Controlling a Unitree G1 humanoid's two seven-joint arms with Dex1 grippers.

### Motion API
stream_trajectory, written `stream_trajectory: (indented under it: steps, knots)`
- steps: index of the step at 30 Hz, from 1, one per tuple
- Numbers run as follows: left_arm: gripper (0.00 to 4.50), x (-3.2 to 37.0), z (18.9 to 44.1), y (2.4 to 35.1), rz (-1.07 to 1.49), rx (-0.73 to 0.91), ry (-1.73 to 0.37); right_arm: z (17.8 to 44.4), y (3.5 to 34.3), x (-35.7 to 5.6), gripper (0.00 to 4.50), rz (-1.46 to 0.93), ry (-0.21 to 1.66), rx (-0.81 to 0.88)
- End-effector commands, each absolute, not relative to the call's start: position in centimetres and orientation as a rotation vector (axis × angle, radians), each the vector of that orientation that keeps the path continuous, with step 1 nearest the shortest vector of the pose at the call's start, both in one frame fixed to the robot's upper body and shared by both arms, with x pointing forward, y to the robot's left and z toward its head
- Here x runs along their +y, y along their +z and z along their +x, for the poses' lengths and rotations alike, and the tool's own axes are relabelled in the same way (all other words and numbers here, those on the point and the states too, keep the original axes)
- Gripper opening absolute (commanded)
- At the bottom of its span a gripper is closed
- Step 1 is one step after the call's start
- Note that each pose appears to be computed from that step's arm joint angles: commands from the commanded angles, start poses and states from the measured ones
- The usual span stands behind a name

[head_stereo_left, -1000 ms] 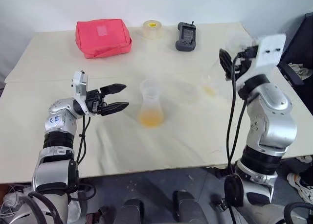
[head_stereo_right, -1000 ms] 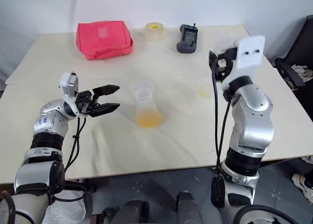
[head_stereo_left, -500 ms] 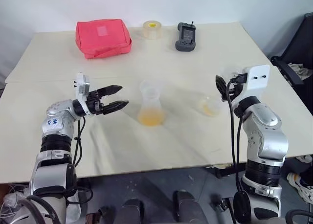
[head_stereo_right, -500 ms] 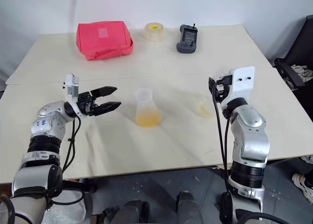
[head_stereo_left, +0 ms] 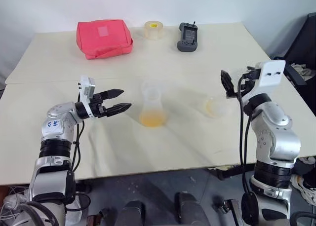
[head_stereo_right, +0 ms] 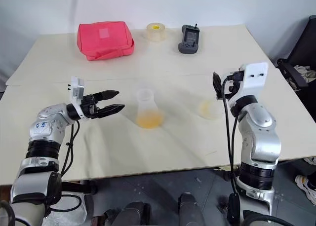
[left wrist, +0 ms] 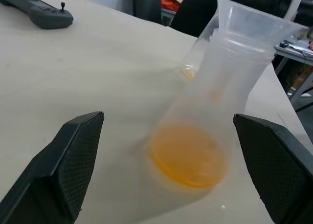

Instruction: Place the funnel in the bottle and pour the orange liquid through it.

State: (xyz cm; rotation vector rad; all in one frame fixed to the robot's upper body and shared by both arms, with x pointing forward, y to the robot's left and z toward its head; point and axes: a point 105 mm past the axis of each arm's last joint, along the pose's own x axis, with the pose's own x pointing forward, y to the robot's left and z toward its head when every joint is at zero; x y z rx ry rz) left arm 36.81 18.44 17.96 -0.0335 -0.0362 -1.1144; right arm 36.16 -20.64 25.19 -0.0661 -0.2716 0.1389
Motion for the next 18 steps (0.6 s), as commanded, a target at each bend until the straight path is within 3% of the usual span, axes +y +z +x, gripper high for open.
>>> stream_trajectory:
  steps: [1, 4, 7, 15, 18]
  knots:
    - [4.50, 18.6, 36.3, 18.9, 0.019, -0.057, -1.143, 34.6, 29.0, -20.0, 4.49, -0.093, 0.199, -0.393]
    - [4.50, 18.5, 36.1, 18.7, 0.033, -0.052, -1.157, 33.8, 30.4, -19.2, 4.49, -0.121, 0.275, -0.428]
    - [4.50, 18.7, 35.5, 18.4, 0.053, -0.049, -1.181, 32.0, 31.1, -17.0, 4.49, -0.188, 0.489, -0.408]
    - [4.50, 20.2, 33.8, 17.0, 0.086, 0.024, -1.213, 24.8, 24.5, -14.5, 4.49, -0.327, 0.962, -0.124]
    - [4.50, 21.1, 33.1, 16.1, 0.095, 0.070, -1.213, 22.9, 21.2, -14.8, 4.49, -0.327, 1.032, 0.003]
